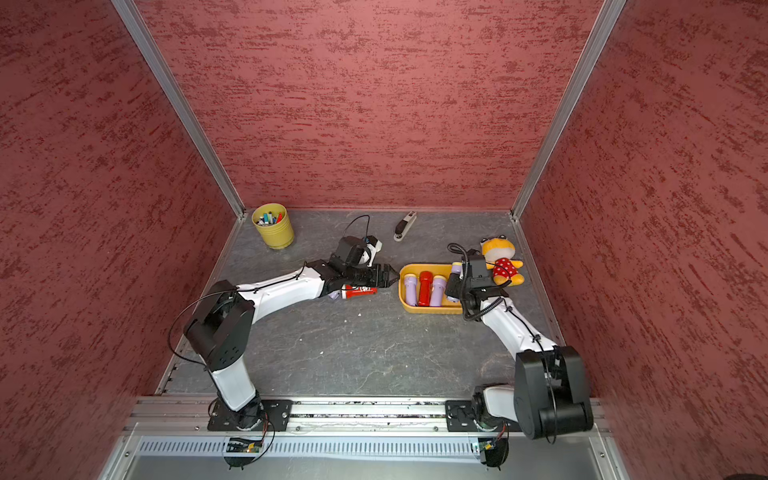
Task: Put the flashlights into the storage boxes
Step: Place the flashlight at the storage box.
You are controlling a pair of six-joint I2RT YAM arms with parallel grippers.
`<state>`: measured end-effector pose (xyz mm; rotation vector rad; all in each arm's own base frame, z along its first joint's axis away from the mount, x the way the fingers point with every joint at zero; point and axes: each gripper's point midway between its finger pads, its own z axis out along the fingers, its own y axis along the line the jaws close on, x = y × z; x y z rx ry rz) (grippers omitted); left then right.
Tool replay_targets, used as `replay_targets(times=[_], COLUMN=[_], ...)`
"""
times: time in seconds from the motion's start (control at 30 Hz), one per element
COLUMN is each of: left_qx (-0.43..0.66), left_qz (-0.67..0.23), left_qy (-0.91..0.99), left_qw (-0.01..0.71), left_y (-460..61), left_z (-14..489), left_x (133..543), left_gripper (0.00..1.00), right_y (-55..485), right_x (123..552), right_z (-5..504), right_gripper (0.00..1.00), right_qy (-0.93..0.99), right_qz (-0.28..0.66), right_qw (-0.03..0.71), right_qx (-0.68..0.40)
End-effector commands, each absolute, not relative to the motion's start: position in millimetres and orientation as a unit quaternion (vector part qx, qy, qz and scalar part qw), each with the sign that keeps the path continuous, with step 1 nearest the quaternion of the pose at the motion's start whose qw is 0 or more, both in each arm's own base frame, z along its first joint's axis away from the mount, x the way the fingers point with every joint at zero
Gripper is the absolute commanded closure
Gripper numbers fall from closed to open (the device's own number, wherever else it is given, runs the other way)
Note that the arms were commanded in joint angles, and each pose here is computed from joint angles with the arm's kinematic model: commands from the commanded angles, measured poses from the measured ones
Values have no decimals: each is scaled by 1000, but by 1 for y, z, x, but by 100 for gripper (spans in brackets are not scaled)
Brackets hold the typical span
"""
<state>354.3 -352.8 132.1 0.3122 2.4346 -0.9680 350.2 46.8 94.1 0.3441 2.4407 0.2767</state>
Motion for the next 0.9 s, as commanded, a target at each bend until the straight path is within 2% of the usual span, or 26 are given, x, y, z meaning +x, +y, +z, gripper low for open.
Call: replay_targets(times=[0.0,0.37,0.63,0.77,0.87], left_qx=[128,125,125,123,122], left_qz=[-365,-364,-364,-364,-363], left_qy=[886,887,886,886,887], left_qw=[257,257,257,258,257], left_y=[-360,-359,-360,-359,-358], left_z=[137,136,136,136,135], left_x=[358,360,361,363,364], left_gripper=[10,10,10,10,10], right_y=[42,28,34,35,38], right_x=[364,374,375,377,380], right_z=[101,70,52,51,55], right_gripper=[65,64,61,51,49], right_qy=[930,946,954,954,953], right_qz=[92,46,58,62,72], right_qw=[331,291,263,261,264], right_qx=[129,134,131,132,130])
